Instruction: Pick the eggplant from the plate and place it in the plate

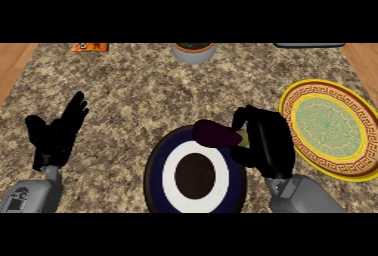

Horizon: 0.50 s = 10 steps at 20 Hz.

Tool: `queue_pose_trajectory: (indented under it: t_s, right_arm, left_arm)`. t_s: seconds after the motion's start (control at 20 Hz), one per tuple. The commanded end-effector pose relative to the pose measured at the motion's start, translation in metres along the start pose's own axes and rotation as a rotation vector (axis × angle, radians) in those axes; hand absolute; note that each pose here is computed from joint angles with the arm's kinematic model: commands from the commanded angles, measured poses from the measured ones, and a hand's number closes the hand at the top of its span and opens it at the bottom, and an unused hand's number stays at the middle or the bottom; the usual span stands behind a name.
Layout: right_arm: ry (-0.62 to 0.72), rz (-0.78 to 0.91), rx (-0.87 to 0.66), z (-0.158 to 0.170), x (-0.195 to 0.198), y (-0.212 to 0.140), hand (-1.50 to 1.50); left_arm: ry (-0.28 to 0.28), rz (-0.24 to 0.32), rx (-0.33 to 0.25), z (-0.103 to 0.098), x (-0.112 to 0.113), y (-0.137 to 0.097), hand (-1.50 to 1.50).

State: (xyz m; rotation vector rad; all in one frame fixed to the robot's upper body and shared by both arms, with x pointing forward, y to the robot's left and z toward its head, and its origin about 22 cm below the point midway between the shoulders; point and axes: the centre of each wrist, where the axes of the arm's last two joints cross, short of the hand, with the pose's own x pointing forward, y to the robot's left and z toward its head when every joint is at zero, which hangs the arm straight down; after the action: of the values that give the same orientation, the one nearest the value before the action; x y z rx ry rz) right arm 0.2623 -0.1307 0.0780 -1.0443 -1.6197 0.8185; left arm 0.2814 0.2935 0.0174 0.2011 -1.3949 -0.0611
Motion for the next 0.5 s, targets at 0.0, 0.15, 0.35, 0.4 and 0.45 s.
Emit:
queue_pose_trajectory:
  t_s: [0.0,0.15,0.35,0.4,0.45]
  right_arm:
    - [0.111,0.015,-0.189,0.008,-0.019,-0.032,1.50]
    - [0.176,-0.080,-0.228,0.000,-0.025,-0.054,1.50]
    - [0.262,-0.108,-0.238,0.024,-0.073,-0.064,1.50]
    - [0.280,-0.143,-0.254,0.005,-0.079,-0.068,1.50]
    - [0.290,-0.113,-0.283,-0.002,-0.098,-0.069,1.50]
  left_arm:
    - [-0.005,0.012,-0.014,0.003,0.004,0.009,0.00]
    - [-0.011,0.004,-0.017,-0.001,0.007,-0.002,0.00]
    - [-0.011,0.016,-0.020,-0.007,-0.001,-0.004,0.00]
    - [-0.004,0.002,-0.028,-0.003,0.005,0.001,0.00]
    - [-0.018,0.006,-0.043,-0.001,0.013,-0.005,0.00]
